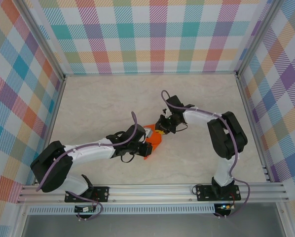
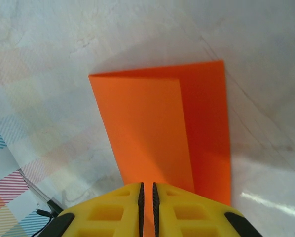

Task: Fold a paper plane with a square sheet of paper (pick it up from the middle)
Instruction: Third fold the triangle at the center of the table.

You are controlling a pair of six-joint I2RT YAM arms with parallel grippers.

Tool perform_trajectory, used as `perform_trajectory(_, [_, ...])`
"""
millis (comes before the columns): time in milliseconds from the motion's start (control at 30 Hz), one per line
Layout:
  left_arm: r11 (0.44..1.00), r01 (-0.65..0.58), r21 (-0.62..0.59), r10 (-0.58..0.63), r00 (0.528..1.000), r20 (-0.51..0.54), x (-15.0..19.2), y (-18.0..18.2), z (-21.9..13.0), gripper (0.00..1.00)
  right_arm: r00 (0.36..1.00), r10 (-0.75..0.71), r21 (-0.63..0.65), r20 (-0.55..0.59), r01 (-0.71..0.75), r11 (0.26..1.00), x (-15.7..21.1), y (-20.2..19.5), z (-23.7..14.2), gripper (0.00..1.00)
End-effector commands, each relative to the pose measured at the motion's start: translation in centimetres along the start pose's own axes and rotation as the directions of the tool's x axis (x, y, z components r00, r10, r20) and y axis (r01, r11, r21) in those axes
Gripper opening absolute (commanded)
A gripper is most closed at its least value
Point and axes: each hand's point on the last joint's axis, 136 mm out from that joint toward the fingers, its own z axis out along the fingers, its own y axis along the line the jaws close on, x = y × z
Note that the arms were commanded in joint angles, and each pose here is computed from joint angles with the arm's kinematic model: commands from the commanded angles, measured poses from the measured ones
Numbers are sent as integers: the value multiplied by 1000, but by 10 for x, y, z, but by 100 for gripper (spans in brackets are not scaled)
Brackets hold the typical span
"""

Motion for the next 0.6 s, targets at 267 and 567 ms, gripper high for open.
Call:
perform_trajectory(267, [999,29,17,-28,998,-49,-1,2,10,0,996,-22,93,-83,30,995,-2,-21,29,14])
perform_trajectory(567, [998,61,-19,-62,996,-67,-6,14,12,0,993,-21,175,-116,42,984,7,-48,42,13])
